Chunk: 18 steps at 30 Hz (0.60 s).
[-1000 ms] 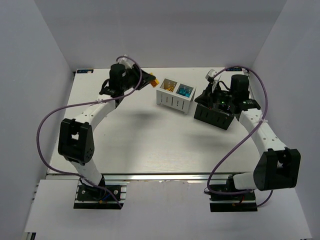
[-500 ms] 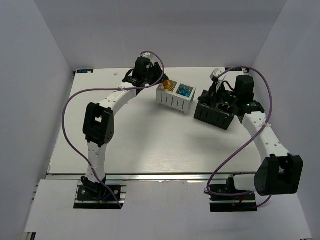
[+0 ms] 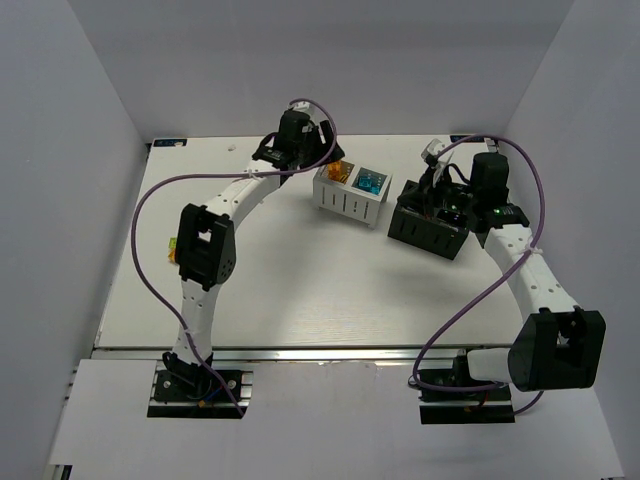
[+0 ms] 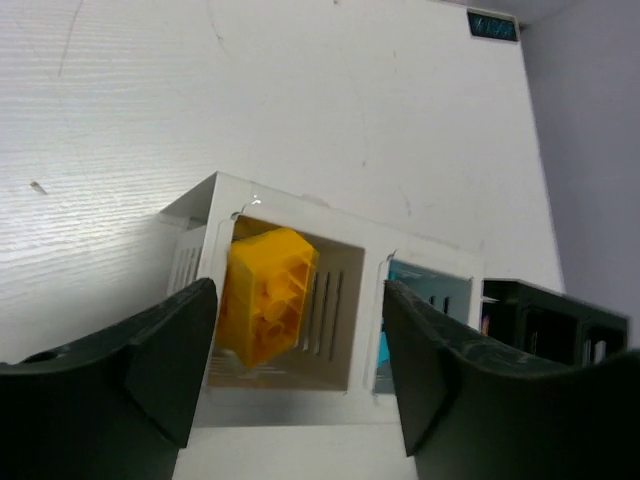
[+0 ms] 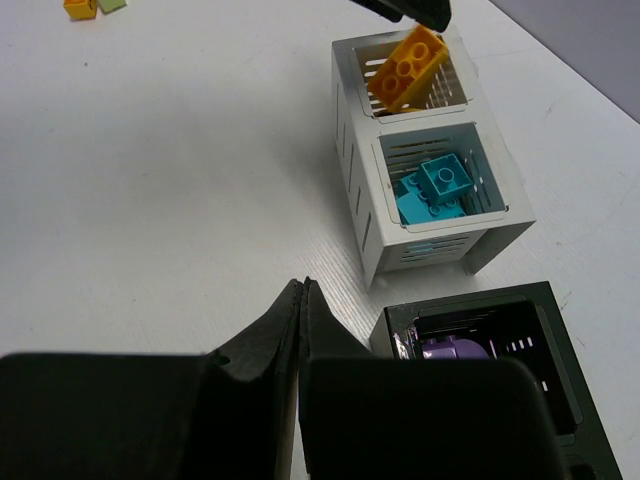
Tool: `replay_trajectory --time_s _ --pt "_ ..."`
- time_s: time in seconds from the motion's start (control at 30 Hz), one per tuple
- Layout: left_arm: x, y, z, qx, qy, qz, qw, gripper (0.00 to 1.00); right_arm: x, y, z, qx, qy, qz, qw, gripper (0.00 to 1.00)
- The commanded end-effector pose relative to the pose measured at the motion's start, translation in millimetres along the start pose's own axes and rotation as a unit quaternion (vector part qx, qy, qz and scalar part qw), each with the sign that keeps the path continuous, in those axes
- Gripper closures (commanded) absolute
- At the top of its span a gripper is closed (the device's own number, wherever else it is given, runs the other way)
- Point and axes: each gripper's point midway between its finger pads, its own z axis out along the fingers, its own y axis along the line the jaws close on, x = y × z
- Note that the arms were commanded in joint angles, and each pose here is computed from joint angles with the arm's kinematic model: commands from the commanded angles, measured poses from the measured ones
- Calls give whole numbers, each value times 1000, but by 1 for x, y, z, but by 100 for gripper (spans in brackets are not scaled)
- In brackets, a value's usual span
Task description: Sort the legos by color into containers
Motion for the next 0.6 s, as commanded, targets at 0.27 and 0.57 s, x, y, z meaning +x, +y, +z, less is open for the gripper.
replay_trajectory --time_s 0.27,0.57 --pt "-57 -31 -30 8 -65 26 997 2 -13 1 -4 -2 -16 -31 999 87" --pt "-74 20 -146 -107 -156 41 981 2 -3 17 -4 -38 -36 -74 996 11"
